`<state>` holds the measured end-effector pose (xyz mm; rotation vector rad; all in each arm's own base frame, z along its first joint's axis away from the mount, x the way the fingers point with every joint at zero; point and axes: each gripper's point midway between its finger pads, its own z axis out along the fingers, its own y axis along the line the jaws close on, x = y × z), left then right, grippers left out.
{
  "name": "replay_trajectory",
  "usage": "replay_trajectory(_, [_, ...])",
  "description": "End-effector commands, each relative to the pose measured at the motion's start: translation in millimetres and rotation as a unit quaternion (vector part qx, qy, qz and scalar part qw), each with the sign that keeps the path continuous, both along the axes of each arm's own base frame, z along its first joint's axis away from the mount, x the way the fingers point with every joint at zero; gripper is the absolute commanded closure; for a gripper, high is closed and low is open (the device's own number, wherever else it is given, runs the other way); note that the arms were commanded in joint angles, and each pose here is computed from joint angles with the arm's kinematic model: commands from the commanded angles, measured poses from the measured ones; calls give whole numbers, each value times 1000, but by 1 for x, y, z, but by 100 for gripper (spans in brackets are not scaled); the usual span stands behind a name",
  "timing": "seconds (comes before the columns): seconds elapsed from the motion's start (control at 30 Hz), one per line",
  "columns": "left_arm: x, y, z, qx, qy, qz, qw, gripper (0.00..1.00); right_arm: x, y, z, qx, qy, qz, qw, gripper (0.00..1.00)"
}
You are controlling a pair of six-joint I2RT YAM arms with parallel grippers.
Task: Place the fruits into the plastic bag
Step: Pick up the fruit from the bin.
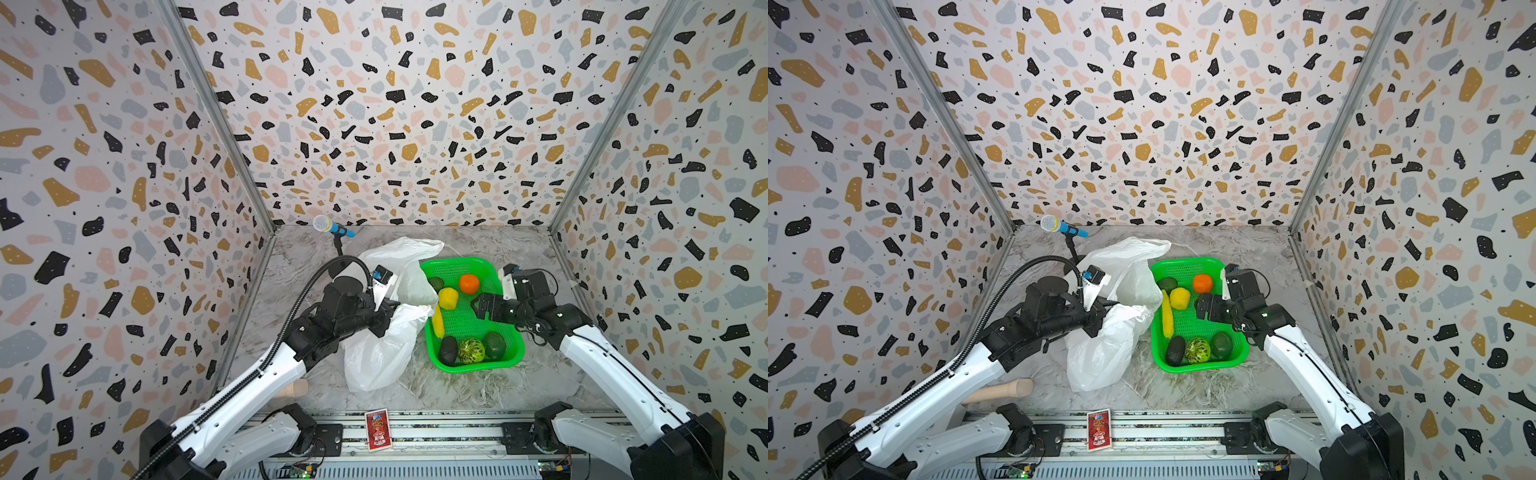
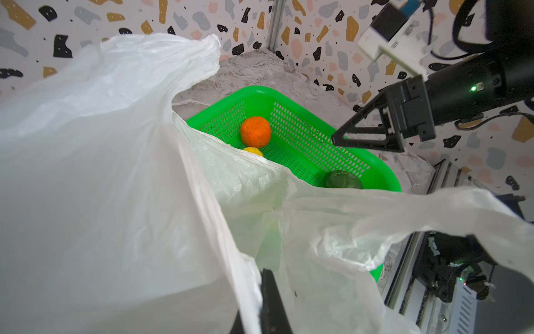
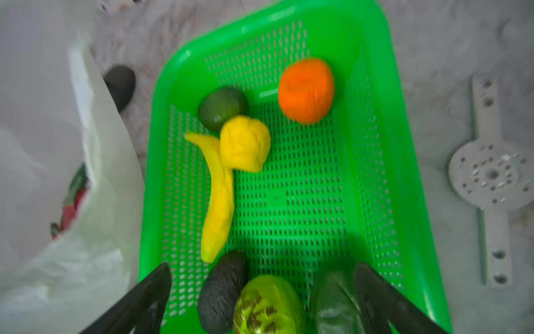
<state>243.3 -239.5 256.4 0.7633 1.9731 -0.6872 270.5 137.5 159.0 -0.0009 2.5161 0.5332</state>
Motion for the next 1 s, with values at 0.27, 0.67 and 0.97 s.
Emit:
replay_trajectory(0.27, [12, 24, 15, 28, -98, 44, 994, 100, -63, 20, -56, -14, 96, 103, 990, 14])
replay_trajectory(0.67, [15, 26, 13, 1, -91, 68, 994, 100, -64, 17, -91, -65, 132, 91, 985, 14])
replay_trajectory(0.97, [12, 26, 22, -6, -100, 63, 993, 100, -57, 13, -111, -88, 137, 71, 984, 27])
